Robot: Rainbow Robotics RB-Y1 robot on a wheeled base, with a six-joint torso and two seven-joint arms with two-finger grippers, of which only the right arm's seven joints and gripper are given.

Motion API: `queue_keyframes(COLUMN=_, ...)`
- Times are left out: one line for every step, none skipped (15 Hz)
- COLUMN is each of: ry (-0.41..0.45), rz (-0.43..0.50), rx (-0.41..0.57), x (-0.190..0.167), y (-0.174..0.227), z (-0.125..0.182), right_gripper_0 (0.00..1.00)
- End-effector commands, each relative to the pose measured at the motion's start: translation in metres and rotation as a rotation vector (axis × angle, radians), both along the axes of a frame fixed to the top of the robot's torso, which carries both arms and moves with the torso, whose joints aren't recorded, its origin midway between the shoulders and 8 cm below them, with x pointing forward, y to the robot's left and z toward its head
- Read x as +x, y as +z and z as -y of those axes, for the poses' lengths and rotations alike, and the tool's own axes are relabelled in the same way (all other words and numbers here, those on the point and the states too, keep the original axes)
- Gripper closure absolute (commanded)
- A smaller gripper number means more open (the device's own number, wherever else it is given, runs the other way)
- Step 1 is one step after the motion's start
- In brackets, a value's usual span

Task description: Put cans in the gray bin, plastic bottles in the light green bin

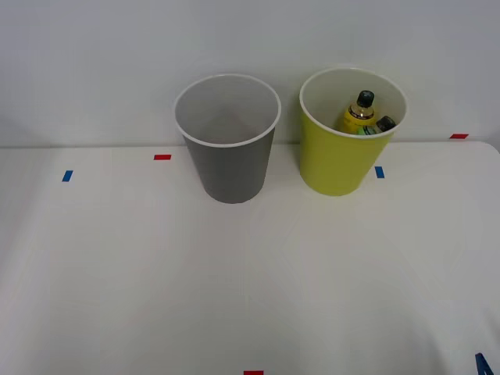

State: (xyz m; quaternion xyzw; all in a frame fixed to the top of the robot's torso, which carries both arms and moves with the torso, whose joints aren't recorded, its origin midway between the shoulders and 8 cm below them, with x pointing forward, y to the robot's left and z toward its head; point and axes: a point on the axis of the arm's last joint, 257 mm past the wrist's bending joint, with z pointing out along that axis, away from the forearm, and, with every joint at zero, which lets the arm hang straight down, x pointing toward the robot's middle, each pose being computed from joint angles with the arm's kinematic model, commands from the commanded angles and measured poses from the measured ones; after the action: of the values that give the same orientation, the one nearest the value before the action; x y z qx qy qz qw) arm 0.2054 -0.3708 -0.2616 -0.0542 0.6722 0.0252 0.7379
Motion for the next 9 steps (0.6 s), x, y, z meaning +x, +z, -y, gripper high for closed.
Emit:
queue_keyframes(ry=0.004, rz=-0.013, rx=0.021, x=-0.004, y=-0.0023, z=-0.0012, right_gripper_0=0.0)
queue_keyframes(ry=0.003, rz=-0.011, rx=0.02, x=-0.0037, y=-0.0019, z=-0.0016, right_gripper_0=0.0)
queue_keyframes(ry=0.003, rz=-0.01, rx=0.018, x=-0.0036, y=-0.0012, z=-0.0004, right_gripper_0=0.0)
queue_keyframes(ry=0.001, rz=-0.009, rx=0.016, x=-0.0031, y=-0.0009, z=0.0009, right_gripper_0=0.0)
queue_keyframes(ry=0.0, rz=-0.008, rx=0.017, x=-0.0031, y=-0.0005, z=0.0018, right_gripper_0=0.0)
queue_keyframes(ry=0.001, rz=-0.007, rx=0.018, x=-0.0028, y=0.0001, z=0.0016, right_gripper_0=0.0)
queue_keyframes(ry=0.0, rz=-0.009, rx=0.023, x=-0.0031, y=-0.0005, z=0.0018, right_gripper_0=0.0)
queue_keyframes(ry=0.0, rz=-0.009, rx=0.028, x=-0.0031, y=-0.0005, z=0.0018, right_gripper_0=0.0)
queue_keyframes(ry=0.001, rz=-0.01, rx=0.032, x=-0.003, y=-0.0001, z=0.0025, right_gripper_0=0.0)
